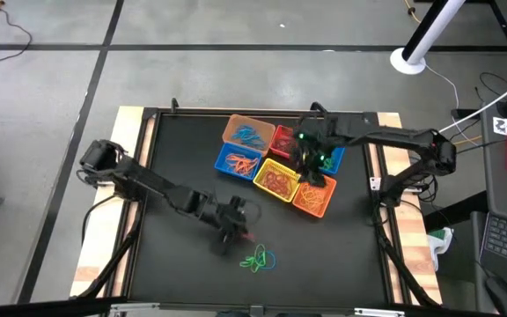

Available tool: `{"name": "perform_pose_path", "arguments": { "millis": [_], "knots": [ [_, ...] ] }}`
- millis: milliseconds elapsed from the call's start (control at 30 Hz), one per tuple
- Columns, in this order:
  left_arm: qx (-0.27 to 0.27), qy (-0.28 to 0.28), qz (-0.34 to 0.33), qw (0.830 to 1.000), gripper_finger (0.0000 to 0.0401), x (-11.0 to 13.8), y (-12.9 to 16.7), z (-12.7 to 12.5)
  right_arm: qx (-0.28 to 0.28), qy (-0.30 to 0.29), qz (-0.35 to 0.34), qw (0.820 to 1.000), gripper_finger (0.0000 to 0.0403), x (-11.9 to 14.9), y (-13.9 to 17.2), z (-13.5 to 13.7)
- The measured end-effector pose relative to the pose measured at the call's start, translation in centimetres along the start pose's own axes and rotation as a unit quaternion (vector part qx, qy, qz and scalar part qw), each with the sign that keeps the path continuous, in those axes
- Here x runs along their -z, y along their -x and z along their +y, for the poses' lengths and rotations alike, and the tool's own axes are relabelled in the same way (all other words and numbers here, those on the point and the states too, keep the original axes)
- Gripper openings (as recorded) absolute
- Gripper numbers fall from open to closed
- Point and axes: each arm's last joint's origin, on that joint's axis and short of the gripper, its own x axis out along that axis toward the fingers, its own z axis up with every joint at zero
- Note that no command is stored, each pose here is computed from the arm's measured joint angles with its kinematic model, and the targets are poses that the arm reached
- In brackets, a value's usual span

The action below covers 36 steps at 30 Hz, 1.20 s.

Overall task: Sort rubber bands into baskets
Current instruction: Put the red rubber band into the yellow basket

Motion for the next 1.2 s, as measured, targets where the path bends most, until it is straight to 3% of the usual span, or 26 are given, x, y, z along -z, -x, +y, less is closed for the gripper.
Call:
{"name": "perform_pose_path", "arguments": {
  "millis": [233, 500, 700, 900, 1200],
  "knots": [
    [-0.065, -0.016, -0.064, 0.996, 0.0003, -1.2, 0.7, 5.2, 0.028, 0.098, -0.001, 0.995, 0.0177, -1.4, -2.3, 4.8],
    [-0.143, 0.002, -0.147, 0.979, 0.0001, -2.0, 1.7, 10.6, 0.077, 0.125, 0.000, 0.989, 0.0177, -1.7, -3.8, 8.7],
    [-0.188, 0.019, -0.189, 0.964, 0.0001, -2.2, 2.7, 13.7, 0.072, 0.142, -0.012, 0.987, 0.0177, -1.8, -4.3, 10.5],
    [-0.209, 0.033, -0.187, 0.959, 0.0003, -1.6, 3.1, 15.4, 0.062, 0.162, -0.042, 0.984, 0.0177, -2.3, -4.7, 11.6],
    [-0.204, 0.040, -0.162, 0.965, 0.0003, -0.4, 0.8, 15.9, 0.055, 0.169, -0.055, 0.983, 0.0177, -3.1, -6.8, 11.5]
  ]
}}
